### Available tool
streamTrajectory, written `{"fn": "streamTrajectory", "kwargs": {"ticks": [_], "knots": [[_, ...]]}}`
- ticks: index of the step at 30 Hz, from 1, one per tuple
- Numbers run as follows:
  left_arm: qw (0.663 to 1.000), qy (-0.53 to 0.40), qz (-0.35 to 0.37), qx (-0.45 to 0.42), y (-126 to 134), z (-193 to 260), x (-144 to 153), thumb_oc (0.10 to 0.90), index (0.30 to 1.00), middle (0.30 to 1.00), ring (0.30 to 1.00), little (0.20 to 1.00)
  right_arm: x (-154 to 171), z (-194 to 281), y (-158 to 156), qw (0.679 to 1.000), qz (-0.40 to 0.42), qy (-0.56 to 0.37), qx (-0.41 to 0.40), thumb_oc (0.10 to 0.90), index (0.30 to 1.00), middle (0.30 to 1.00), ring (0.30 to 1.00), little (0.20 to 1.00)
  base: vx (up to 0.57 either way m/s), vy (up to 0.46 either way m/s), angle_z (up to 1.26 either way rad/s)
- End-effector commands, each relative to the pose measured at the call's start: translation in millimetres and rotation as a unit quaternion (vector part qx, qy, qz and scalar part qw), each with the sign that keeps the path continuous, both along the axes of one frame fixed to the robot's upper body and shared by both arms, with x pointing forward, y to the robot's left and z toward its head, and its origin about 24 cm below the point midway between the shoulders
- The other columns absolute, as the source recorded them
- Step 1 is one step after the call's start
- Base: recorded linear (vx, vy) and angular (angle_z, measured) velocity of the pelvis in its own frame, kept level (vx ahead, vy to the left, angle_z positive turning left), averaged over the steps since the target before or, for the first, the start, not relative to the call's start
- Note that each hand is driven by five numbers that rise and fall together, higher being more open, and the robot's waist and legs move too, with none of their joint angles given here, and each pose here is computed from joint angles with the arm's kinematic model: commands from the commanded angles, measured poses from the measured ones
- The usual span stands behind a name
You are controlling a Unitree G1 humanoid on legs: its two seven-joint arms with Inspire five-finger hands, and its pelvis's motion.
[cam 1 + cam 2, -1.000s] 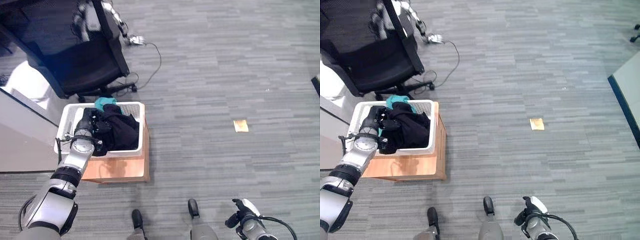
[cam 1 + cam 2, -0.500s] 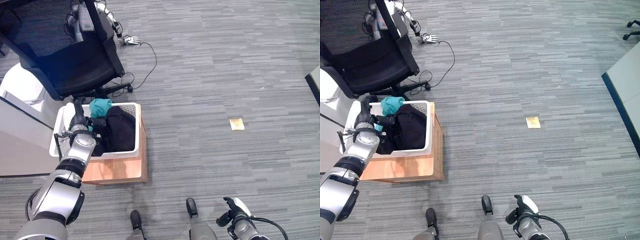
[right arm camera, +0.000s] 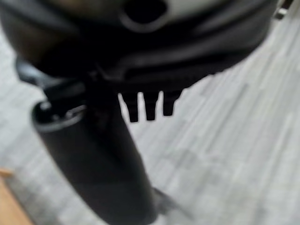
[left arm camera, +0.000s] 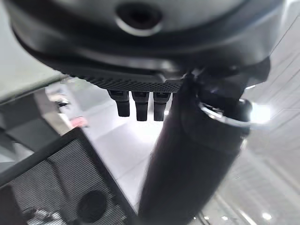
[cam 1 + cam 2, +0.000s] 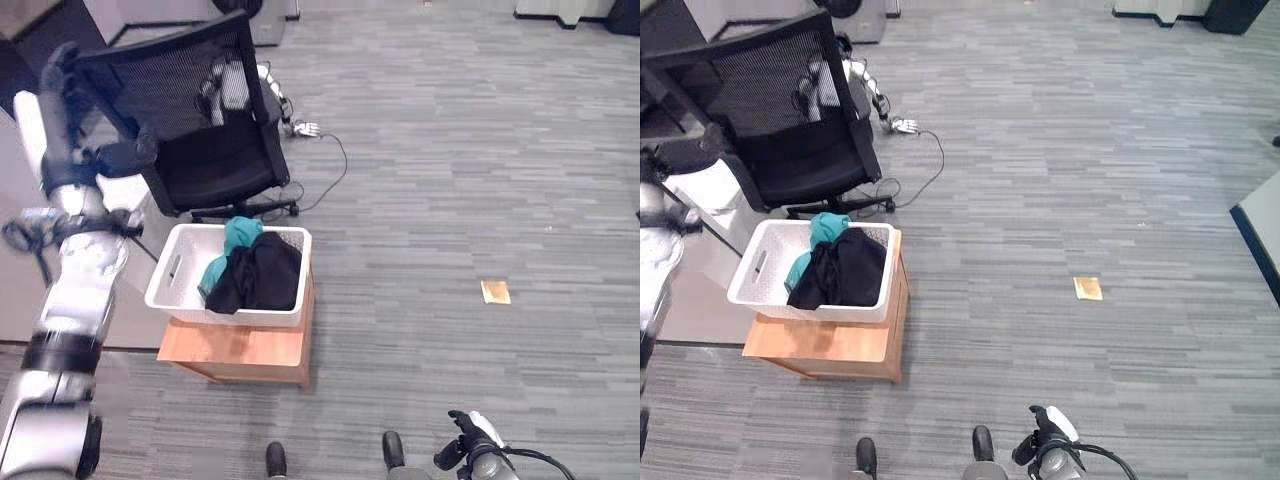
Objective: Pick up bed clothes into laundry basket.
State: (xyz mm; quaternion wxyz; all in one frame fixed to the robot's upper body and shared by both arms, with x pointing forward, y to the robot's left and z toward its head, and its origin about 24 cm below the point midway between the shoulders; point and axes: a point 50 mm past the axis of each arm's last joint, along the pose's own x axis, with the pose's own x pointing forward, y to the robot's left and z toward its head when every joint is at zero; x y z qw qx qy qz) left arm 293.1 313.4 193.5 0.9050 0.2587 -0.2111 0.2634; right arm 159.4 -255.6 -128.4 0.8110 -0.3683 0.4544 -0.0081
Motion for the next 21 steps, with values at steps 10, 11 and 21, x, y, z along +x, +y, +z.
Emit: {"fn": "streamTrajectory", "kwargs": {"ticks": [10, 11, 21], "knots": [[0.875, 0.314, 0.112, -0.351, 44, -231, -118, 0.8, 0.9, 0.9, 0.9, 0.9, 102, 144, -89, 0.958, -0.008, -0.274, -0.081, 0.8, 0.9, 0.9, 0.9, 0.9, -0.05, 0.065, 0.04], [0.865, 0.337, 0.114, -0.354, 41, -242, -123, 0.8, 0.9, 0.9, 0.9, 0.9, 102, 148, -92, 0.956, -0.009, -0.281, -0.079, 0.8, 0.9, 0.9, 0.9, 0.9, 0.06, 0.069, 0.01], [0.855, 0.376, 0.065, -0.351, -5, -267, -120, 0.8, 0.9, 0.9, 0.9, 0.9, 70, 117, -47, 0.939, -0.04, -0.338, 0.054, 0.8, 0.9, 0.9, 0.9, 0.9, -0.01, 0.056, -0.06]]}}
